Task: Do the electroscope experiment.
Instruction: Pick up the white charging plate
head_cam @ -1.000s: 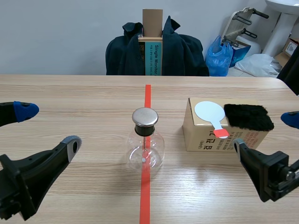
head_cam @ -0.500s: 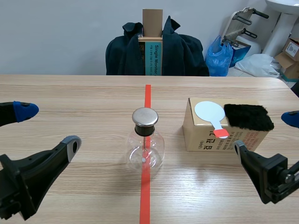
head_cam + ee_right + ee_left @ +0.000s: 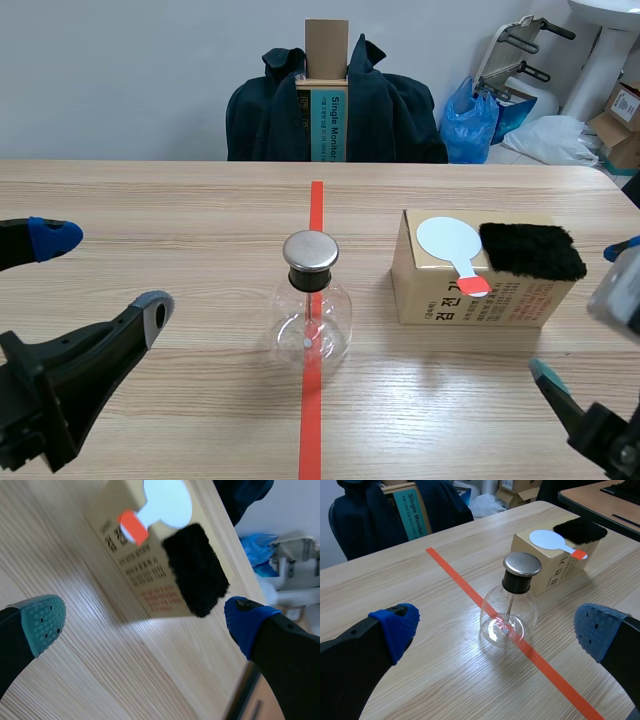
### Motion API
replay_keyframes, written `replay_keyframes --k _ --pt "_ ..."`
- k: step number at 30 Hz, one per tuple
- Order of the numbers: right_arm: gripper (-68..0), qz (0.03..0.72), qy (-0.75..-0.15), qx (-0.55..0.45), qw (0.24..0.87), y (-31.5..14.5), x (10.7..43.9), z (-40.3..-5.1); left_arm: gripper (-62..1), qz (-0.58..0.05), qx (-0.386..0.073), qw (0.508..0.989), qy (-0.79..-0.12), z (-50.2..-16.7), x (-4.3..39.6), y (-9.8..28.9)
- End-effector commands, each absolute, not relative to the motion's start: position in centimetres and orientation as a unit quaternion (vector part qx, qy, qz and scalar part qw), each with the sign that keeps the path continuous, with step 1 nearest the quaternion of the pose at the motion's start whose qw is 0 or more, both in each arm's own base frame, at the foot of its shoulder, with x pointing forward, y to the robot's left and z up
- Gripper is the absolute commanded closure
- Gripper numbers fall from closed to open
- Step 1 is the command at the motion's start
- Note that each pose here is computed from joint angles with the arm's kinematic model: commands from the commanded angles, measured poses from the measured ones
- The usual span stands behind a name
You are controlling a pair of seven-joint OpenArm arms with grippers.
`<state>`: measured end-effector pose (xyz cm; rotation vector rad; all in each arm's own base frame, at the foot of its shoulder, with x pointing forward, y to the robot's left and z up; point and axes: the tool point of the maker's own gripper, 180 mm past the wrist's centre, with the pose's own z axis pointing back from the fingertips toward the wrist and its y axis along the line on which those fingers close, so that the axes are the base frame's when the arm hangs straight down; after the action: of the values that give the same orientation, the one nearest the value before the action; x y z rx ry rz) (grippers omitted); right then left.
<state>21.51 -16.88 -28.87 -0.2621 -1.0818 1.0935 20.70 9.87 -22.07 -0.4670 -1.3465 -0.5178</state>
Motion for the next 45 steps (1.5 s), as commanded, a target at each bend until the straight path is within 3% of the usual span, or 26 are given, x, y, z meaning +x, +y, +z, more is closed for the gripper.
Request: replay_keyframes --k 1,4,8,13,24,36,45 --pt "-67.9 0.523 -0.482 -0.144 0.688 -17.1 22.0 -28.4 -62.3 -0.236 -0.219 0.717 -0.618 -21.3 20.7 9.5" --pt "-67.9 0.583 -0.445 -0.191 0.652 -17.8 21.7 -29.1 -62.3 -0.236 -0.219 0.717 -0.618 -21.3 20.7 9.5" --pt "-67.9 0.619 -0.442 -0.242 0.603 -18.4 22.1 -29.0 -62.3 -0.236 -0.219 0.717 -0.618 -21.3 20.7 9.5" --pt "-67.9 0.657 -0.423 -0.256 0.569 -18.5 21.6 -31.2 -62.3 -0.236 -0.219 0.717 -0.618 -21.3 20.7 9.5" --pt "-67.9 0.605 -0.506 -0.404 0.464 -16.7 26.6 -32.4 -62.3 -0.236 -0.219 0.717 -0.618 -21.3 20.7 9.5" --pt "-67.9 0.613 -0.54 -0.384 0.431 -12.7 30.0 -33.4 -62.3 -0.236 -0.219 0.717 -0.618 -21.3 20.7 9.5" --pt "-67.9 0.63 -0.557 -0.356 0.408 -11.1 29.4 -33.5 -62.3 -0.236 -0.219 0.717 -0.618 -21.3 20.7 9.5"
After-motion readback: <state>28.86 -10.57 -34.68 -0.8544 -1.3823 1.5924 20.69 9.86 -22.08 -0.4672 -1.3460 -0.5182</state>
